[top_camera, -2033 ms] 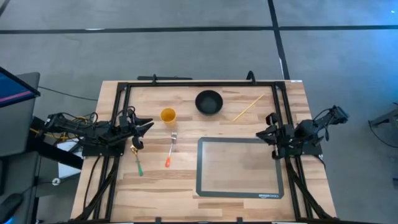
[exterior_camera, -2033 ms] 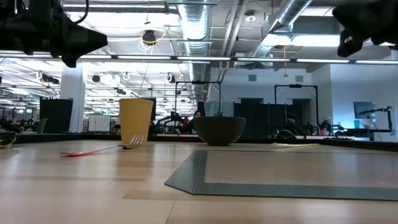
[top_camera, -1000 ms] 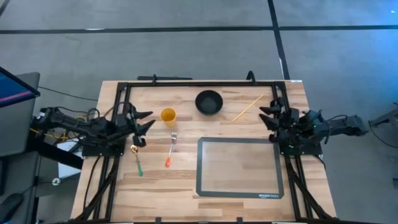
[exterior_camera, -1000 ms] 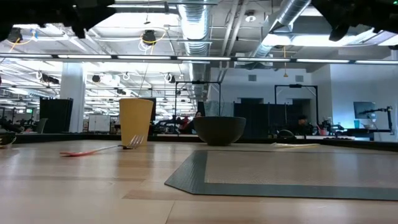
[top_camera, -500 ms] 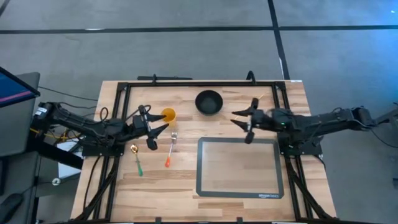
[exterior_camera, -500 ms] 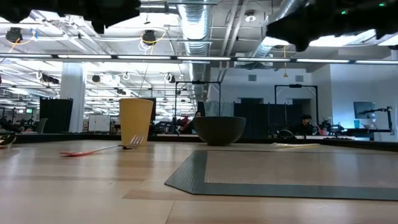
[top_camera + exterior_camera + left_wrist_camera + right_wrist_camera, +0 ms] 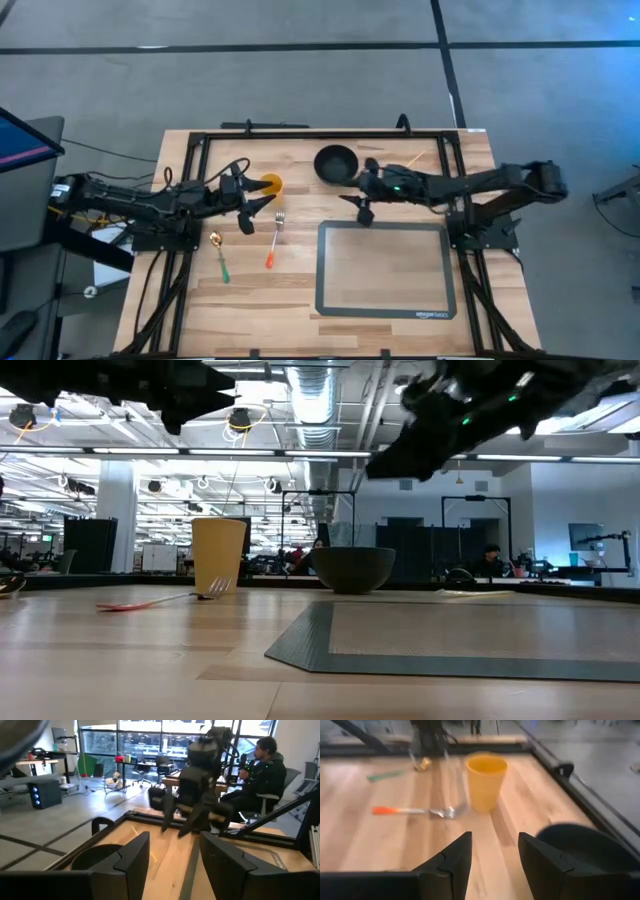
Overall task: Pick & Place Utensil
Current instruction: Put the black bowl on the table placemat
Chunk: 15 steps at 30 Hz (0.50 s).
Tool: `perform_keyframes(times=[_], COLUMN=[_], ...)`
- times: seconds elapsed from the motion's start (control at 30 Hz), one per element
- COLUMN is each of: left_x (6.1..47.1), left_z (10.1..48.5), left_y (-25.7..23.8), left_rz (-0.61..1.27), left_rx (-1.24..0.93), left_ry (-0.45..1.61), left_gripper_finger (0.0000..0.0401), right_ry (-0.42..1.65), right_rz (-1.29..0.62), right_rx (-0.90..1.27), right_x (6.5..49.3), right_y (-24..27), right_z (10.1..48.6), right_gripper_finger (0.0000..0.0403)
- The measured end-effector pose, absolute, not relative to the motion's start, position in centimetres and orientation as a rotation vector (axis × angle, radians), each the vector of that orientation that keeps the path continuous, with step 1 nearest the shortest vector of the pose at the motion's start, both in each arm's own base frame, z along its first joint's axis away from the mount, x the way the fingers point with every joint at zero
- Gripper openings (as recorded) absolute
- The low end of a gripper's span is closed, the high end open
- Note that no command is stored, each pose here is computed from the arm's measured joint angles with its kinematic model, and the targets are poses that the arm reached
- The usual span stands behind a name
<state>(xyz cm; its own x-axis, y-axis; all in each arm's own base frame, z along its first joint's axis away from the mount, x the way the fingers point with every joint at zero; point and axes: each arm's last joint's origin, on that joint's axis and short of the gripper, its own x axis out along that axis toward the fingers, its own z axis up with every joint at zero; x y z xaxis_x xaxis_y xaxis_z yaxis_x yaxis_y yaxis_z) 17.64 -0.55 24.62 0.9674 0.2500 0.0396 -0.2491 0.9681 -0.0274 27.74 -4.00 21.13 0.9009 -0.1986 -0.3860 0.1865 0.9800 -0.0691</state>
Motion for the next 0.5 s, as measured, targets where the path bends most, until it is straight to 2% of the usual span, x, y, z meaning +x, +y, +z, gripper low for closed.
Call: perform_keyframes(times=[0.2,0.5], left_x=[17.7,18.7], left_z=[23.8,21.9], left_y=[1.1,1.7], left_rz=[0.309,0.278], left_rx=[-0.055,-0.098], left_ry=[0.034,0.167], left_gripper_finger=[0.0175,0.0156], right_ry=[0.522,0.651], right_rz=[-0.246,-0.291], right_rx=[-0.037,-0.052], right_x=[30.8,33.3], right_y=[-6.3,-9.1], right_z=[19.1,16.6], right_gripper_finger=[0.0182,0.0214])
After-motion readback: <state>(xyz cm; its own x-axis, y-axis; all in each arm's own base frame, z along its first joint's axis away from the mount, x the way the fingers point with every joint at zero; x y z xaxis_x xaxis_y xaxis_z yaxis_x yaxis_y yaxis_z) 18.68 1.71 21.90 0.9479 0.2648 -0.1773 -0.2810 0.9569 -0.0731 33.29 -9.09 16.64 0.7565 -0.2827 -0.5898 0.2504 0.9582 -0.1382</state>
